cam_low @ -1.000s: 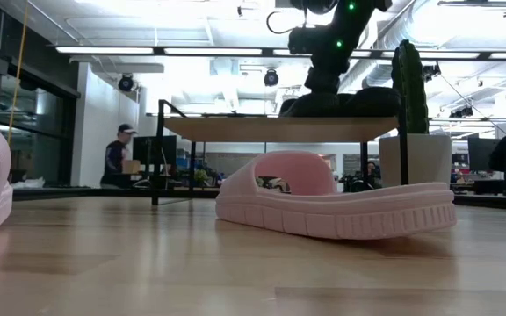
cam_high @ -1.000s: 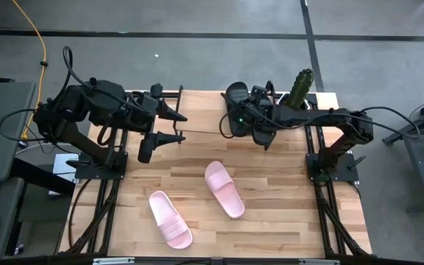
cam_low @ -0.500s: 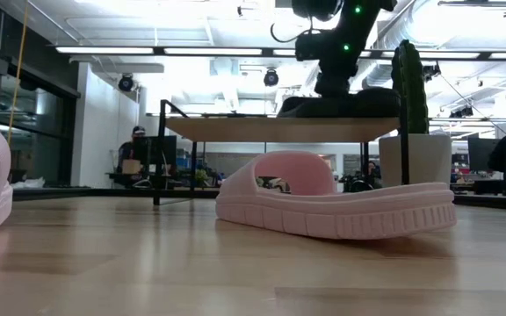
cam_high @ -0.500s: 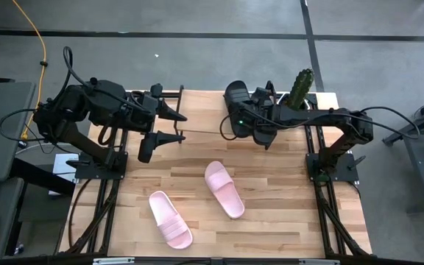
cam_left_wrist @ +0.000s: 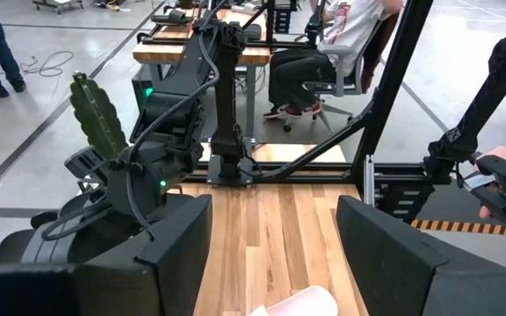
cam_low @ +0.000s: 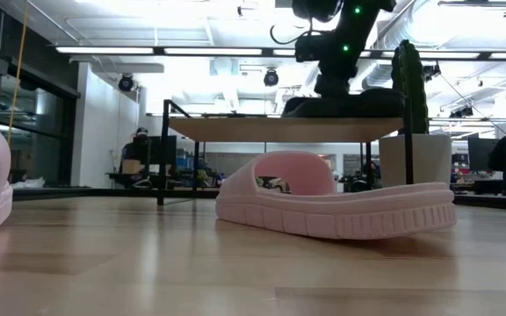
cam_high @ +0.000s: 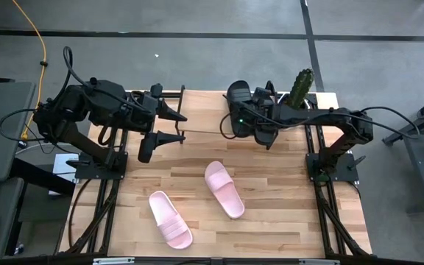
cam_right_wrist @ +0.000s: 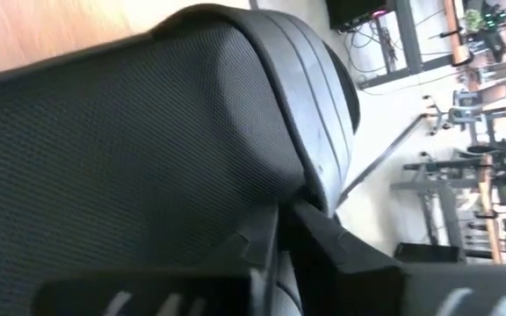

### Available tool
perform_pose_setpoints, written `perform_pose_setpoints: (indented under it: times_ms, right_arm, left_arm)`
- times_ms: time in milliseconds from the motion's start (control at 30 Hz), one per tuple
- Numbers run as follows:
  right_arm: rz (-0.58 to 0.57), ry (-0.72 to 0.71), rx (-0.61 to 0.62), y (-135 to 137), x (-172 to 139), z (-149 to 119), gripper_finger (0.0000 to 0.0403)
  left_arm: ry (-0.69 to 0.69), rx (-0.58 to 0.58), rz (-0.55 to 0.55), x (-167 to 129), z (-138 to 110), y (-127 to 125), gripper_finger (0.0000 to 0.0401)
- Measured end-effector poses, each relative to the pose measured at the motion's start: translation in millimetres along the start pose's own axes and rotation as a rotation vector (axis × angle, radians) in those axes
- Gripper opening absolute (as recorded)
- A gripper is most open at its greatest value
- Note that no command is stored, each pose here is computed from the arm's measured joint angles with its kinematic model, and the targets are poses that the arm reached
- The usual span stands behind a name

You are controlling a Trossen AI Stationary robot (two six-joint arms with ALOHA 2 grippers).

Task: Pick and place slides into the shelf
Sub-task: Put the black slide on the shelf, then put the left pink slide on the shelf

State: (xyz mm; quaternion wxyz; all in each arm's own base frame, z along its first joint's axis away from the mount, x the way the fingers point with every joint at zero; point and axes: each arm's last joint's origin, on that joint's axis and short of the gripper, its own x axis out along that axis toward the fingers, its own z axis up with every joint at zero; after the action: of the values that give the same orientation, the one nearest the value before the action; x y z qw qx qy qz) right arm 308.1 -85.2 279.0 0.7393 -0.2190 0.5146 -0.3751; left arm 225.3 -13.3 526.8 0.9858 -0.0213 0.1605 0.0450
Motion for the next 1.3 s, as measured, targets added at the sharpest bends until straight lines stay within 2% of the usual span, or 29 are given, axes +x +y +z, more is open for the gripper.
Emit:
perform_pose_setpoints:
  times_ms: [233,400,533,900,1300]
  right_arm:
    - [-0.005,-0.012,0.002,-2,1,2,0.0101]
    - [-0.018,-0.013,-0.008,-2,1,2,0.0137]
    - [-0.058,-0.006,-0.007,-3,1,2,0.0145]
    - [-0.019,-0.029,-0.005,0,-4,3,0.0145]
    - [0.036,-0.178,0.047,-5,-53,0,0.0145]
  left_arm:
    - [0.000,0.001,0.000,0,0,0,0.0234]
    - [0.000,0.001,0.000,0,0,0,0.0234]
    - [0.000,0.003,0.000,0,0,0,0.0234]
    - [0.000,0.003,0.000,0,0,0,0.0234]
    - [0.004,0.011,0.002,0,0,0,0.0234]
